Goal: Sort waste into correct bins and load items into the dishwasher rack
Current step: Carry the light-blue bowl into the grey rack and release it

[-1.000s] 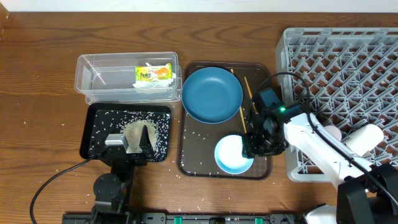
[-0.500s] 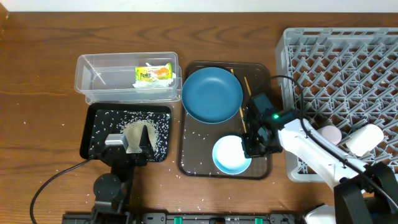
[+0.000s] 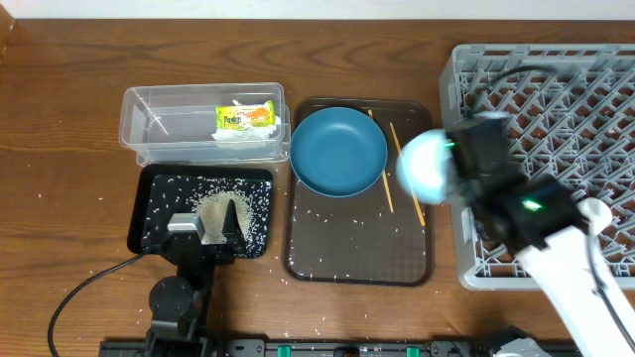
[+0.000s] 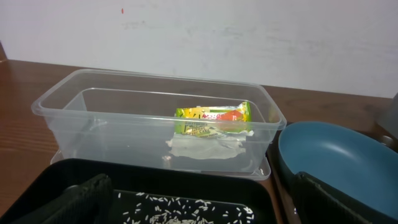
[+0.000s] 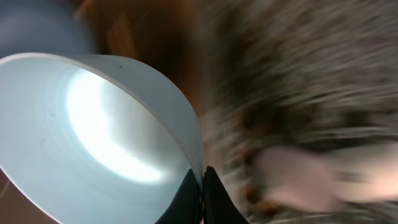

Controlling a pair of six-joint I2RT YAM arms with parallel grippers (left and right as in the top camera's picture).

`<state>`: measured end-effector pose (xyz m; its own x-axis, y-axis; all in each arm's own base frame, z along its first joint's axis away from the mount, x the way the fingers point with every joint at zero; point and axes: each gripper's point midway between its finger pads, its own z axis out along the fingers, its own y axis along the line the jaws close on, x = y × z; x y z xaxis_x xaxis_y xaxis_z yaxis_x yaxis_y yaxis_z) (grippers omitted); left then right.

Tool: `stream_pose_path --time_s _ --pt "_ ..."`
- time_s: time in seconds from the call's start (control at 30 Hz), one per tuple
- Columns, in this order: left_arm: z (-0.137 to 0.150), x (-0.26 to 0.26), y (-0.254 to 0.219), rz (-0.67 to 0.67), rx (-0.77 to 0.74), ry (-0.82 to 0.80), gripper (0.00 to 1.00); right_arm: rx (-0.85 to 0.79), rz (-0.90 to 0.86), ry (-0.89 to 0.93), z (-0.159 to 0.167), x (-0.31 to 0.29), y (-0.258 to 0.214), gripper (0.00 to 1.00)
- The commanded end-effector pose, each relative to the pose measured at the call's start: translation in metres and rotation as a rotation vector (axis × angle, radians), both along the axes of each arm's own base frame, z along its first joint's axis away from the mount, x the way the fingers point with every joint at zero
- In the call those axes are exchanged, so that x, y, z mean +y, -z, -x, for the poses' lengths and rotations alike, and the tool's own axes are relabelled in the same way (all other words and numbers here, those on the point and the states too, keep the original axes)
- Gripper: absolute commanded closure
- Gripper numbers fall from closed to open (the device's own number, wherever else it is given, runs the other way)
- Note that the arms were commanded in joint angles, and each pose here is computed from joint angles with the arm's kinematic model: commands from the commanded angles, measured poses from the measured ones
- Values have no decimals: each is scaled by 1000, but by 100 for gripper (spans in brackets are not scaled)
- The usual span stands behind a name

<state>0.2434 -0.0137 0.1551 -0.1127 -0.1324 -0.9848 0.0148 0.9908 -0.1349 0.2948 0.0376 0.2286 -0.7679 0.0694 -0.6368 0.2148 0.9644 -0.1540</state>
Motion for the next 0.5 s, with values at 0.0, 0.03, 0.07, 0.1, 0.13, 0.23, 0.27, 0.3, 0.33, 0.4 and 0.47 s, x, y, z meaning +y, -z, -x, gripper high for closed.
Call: stream_pose_path --time_s 0.0,0.03,0.07,0.1,0.13,0.23,0.27,0.3,0.33,0.4,0.47 --pt "0 3 17 3 41 -14 7 -224 256 414 6 -91 -50 98" --pt "0 3 17 3 41 -14 6 -245 282 477 7 -104 -55 98" --pt "0 3 17 3 41 -14 7 -260 307 535 6 -119 -58 98" --pt "0 3 17 3 41 -14 6 -267 326 581 6 -130 -59 98" --pt "0 3 17 3 41 -14 7 -267 350 628 4 -144 -59 98" --pt "0 3 17 3 41 -14 7 -192 446 675 -7 -175 -49 99" --pt "0 3 17 3 41 -14 7 -146 485 672 -11 -185 -42 98" --pt "0 3 17 3 41 -14 7 -109 516 674 -14 -192 -36 99" --pt "0 3 17 3 41 -14 7 -77 532 684 -18 -198 -26 98" --pt "0 3 17 3 41 -14 6 -36 545 690 -25 -204 -11 99" --pt "0 3 17 3 41 -14 7 -4 585 703 -32 -210 2 99"
